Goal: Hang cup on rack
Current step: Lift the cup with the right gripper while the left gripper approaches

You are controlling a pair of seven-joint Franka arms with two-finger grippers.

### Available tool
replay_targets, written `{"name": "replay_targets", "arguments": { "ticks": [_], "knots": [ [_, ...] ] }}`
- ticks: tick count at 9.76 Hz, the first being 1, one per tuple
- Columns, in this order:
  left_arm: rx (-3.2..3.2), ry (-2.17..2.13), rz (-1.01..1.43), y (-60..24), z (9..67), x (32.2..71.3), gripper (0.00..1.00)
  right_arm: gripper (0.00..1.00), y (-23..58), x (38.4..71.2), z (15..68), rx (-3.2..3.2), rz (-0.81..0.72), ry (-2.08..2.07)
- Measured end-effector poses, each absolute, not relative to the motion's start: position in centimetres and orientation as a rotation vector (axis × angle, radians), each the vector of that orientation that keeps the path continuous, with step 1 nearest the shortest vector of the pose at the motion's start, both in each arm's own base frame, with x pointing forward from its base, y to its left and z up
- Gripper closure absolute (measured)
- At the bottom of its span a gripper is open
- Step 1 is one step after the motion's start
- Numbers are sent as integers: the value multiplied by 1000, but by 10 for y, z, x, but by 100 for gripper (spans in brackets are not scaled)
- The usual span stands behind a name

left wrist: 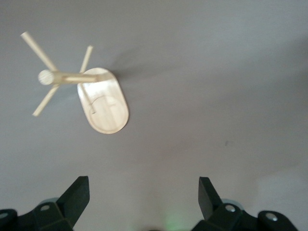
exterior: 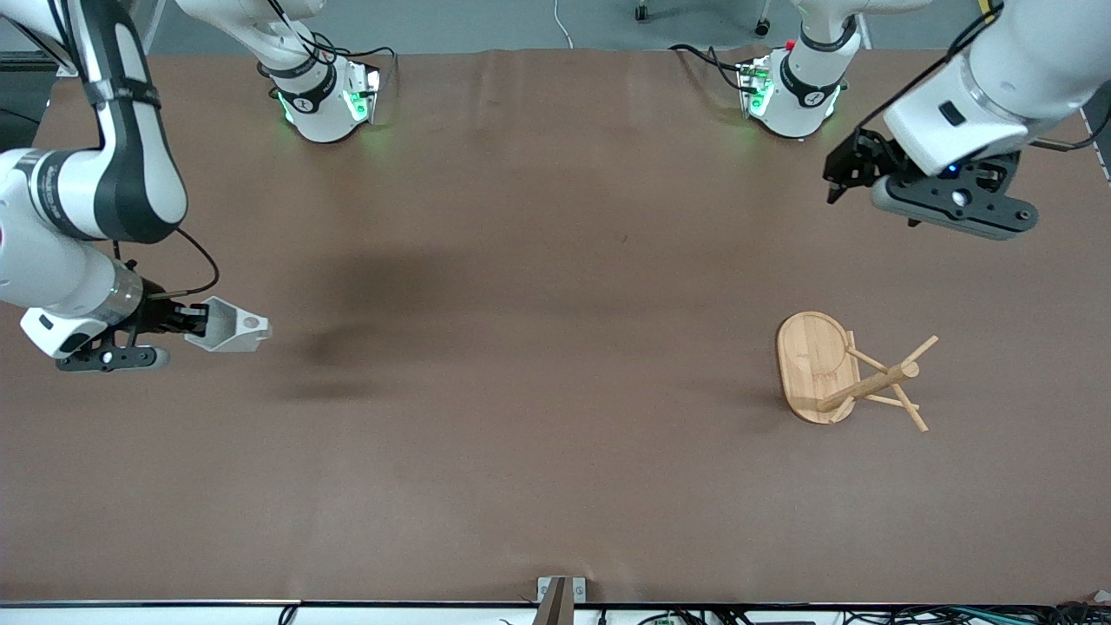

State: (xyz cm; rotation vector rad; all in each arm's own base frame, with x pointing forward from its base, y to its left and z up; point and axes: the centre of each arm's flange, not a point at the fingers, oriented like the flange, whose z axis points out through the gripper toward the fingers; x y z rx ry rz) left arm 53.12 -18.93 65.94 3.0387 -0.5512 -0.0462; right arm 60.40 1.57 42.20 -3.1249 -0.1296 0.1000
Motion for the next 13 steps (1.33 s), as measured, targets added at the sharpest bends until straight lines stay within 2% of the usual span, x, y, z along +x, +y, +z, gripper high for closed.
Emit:
{"name": "replay_targets", "arguments": {
  "ticks": [3,6,10,13],
  "knots": [
    [2891,-724,-52,-236,668,511,0,96,154,590,438,-2929,130,-127],
    [2681,-927,-61,-267,674,495,0,96,236,572,442,-2645,179,-124],
    [2465,-1284,35,-300,666,486,0,96,276,561,443,-2245,181,-208],
    [2342,-1465,174,-344,653,476,0,96,294,551,452,-1954,240,-205]
  ]
}}
